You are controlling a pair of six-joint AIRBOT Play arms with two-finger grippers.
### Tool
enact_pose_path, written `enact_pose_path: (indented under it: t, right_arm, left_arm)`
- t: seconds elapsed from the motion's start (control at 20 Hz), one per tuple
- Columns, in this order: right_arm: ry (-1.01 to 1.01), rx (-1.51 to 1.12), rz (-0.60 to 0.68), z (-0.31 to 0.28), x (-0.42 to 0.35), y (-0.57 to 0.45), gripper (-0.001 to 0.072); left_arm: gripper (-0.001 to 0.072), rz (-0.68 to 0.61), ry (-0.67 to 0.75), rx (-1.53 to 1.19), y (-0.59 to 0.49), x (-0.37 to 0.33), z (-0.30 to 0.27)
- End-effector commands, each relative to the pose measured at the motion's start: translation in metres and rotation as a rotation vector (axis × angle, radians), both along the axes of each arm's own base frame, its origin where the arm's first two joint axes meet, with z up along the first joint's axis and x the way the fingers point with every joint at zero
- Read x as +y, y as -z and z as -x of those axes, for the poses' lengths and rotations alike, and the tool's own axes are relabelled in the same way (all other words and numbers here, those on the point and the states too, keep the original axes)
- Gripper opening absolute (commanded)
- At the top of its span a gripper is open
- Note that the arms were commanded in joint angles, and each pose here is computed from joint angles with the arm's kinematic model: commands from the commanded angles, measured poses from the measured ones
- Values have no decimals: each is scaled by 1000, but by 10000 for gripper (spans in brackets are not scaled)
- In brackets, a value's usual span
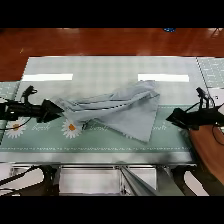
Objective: Fold the shirts.
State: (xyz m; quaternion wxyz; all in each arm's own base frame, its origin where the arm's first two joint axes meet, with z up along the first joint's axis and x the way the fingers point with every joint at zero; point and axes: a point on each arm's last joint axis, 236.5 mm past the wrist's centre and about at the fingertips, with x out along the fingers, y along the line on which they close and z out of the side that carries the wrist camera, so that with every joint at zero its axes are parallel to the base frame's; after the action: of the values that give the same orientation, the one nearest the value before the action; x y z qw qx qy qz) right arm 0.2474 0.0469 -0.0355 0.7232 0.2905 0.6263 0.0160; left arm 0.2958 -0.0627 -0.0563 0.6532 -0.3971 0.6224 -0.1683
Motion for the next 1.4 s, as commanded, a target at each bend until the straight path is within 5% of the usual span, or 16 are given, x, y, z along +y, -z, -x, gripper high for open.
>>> enact_pose_path:
  t: [0.0, 0.2, 0.25, 0.3, 0.35, 1.1, 1.2, 1.35]
  right_arm:
    - [-11, 41, -47, 29, 14, 14, 407]
    - [-8, 57, -25, 32, 10, 17, 407]
    - [-6, 65, -9, 34, 6, 19, 407]
    - [-6, 83, 15, 38, 1, 22, 407]
    - [-5, 104, 33, 42, -3, 24, 407]
    - [-35, 154, -261, 23, 113, 79, 402]
    - [-47, 120, -272, 1, 126, 76, 333]
    - [-151, 3, -287, -38, 150, 54, 71]
  left_arm:
    - [509, 23, 95, 64, 19, -34, 15]
    - [504, -17, 109, 76, 40, -55, 9]
    - [402, -18, 93, 65, 40, -55, 4]
    - [150, -12, 81, 57, 38, -56, 1]
    - [15, -10, 88, 37, 36, -55, -2]
    - [16, -10, 100, -4, 25, -54, -15]
    - [16, -11, 99, -5, 25, -54, -15]
    - [16, -15, 98, -22, 22, -53, -21]
